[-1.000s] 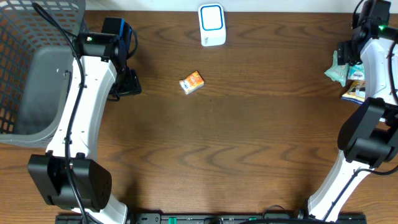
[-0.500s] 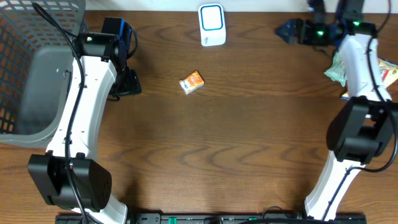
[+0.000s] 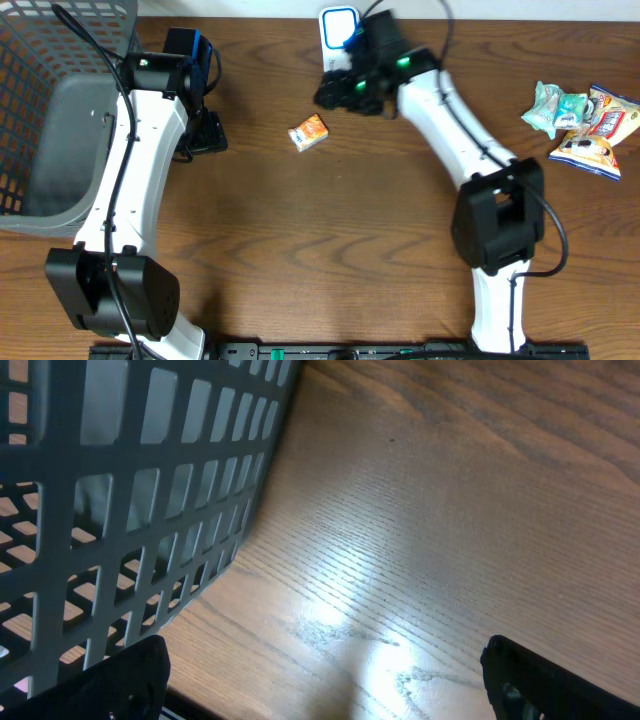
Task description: Scan the item barcode
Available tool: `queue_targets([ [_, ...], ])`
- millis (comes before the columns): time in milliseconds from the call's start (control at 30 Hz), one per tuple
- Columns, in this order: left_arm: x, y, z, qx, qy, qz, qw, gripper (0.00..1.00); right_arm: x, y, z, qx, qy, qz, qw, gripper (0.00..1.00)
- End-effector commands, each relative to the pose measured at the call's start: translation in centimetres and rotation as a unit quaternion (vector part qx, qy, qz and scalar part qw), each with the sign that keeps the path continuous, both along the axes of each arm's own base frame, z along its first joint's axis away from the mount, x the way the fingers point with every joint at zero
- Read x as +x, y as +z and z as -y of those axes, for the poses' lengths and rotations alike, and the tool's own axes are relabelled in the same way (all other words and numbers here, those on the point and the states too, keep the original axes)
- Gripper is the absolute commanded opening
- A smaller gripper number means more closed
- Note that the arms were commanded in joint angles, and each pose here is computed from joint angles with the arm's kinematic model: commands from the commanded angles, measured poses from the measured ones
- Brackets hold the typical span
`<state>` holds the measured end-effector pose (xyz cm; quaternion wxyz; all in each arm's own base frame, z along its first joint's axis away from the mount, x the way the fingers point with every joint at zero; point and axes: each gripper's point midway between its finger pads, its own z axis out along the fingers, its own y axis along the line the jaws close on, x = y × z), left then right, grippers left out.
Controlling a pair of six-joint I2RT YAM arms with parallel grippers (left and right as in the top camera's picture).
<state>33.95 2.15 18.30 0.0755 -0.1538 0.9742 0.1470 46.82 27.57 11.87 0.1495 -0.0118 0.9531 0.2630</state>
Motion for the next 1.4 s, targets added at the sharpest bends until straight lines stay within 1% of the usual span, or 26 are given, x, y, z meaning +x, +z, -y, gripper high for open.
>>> queue_targets([
  [0, -0.2, 0.0, -0.4, 0.011, -0.004, -0.004, 1.000, 0.98, -0.2, -1.7, 0.6, -0.053, -0.168, -0.028, 0.984, 0.71],
  [167, -0.2, 0.0, -0.4, 0.011, -0.004, -0.005, 1.000, 0.98, -1.3, -3.5, -0.8, -0.046, -0.214, -0.044, 0.975, 0.64],
  [333, -0.2, 0.0, -0.4, 0.011, -0.004, -0.004, 1.000, 0.98, -1.5, -5.7, -2.3, -0.029, -0.209, -0.042, 0.977, 0.58],
  [600, -0.2, 0.0, -0.4, 0.011, -0.004, -0.004, 1.000, 0.98, -1.4, -8.4, -2.9, -0.006, -0.221, -0.035, 0.975, 0.58],
  [800, -0.2, 0.0, -0.4, 0.011, -0.004, -0.004, 1.000, 0.98, -1.7, -10.0, -2.8, 0.007, -0.231, -0.033, 0.972, 0.56],
  [933, -0.2, 0.0, -0.4, 0.011, -0.004, -0.004, 1.000, 0.98, -2.1, -11.2, -2.8, 0.001, -0.229, -0.038, 0.973, 0.56],
  [1133, -0.2, 0.0, -0.4, 0.011, -0.004, -0.004, 1.000, 0.98, -3.4, -13.6, -2.9, -0.009, -0.217, -0.074, 0.973, 0.55],
  [1233, -0.2, 0.0, -0.4, 0.011, -0.004, -0.004, 1.000, 0.98, -4.2, -14.1, -2.2, -0.026, -0.219, -0.092, 0.971, 0.53],
  [1367, -0.2, 0.0, -0.4, 0.011, -0.004, -0.004, 1.000, 0.98, -4.3, -14.0, -1.8, -0.033, -0.188, -0.091, 0.977, 0.53],
])
